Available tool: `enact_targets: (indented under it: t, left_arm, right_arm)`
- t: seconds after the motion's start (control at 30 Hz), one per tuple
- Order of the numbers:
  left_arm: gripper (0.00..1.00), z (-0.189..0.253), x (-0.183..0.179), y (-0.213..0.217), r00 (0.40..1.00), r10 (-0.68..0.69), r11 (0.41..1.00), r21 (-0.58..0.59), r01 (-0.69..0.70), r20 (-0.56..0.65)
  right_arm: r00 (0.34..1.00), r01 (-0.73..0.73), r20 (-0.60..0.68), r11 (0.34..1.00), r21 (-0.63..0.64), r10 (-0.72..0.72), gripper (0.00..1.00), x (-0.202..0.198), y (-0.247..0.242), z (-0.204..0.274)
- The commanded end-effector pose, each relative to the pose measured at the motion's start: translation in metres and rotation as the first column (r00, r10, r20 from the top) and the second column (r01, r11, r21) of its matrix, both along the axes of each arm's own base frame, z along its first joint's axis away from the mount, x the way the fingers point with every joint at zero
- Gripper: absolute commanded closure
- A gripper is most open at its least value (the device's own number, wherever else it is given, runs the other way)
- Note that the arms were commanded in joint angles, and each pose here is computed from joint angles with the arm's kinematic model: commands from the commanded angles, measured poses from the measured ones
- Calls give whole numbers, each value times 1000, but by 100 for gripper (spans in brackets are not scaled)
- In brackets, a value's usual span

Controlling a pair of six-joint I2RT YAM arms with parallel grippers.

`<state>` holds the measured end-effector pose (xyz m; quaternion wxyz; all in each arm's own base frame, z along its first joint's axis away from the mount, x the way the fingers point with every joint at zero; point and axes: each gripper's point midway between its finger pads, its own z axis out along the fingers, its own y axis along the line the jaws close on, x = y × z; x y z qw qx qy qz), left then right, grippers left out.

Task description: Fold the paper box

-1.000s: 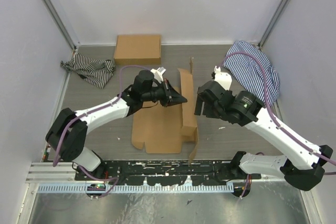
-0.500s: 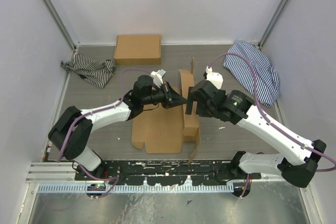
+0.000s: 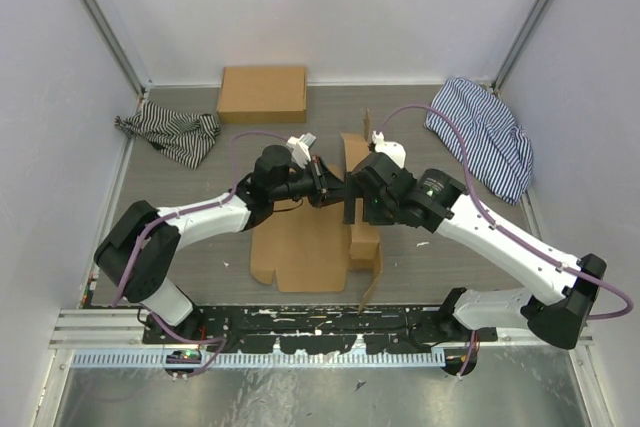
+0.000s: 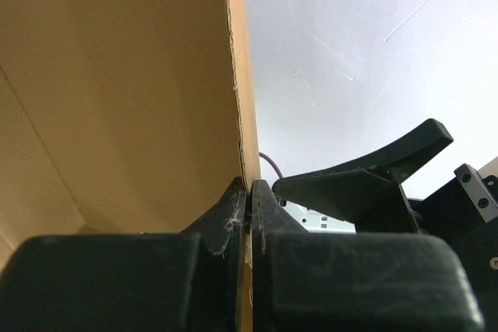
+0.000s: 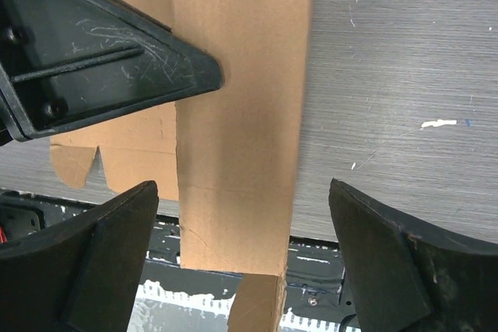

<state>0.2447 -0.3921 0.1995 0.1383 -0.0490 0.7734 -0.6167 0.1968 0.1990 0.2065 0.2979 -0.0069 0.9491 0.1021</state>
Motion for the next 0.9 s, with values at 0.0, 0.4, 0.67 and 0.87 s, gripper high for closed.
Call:
enact_targets:
  t: [0.0, 0.4, 0.67, 0.87]
  left_arm:
    - [91, -13, 1, 2, 1000, 17, 1000, 26, -17, 0]
    - [91, -19, -6, 3, 995, 94, 993, 75, -95, 23]
    - [92, -7, -27, 7, 972, 192, 958, 187, -215, 136]
    - [92, -9, -39, 16, 961, 222, 947, 197, -253, 165]
  right_arm:
    - [999, -49, 12, 999, 17, 49, 5, 1, 8, 4]
    - [995, -90, -45, 995, -49, 88, 8, -13, 6, -13]
    - [996, -87, -39, 985, -146, 82, 10, -15, -7, -17]
    - [993, -117, -23, 986, -122, 115, 16, -17, -5, -13]
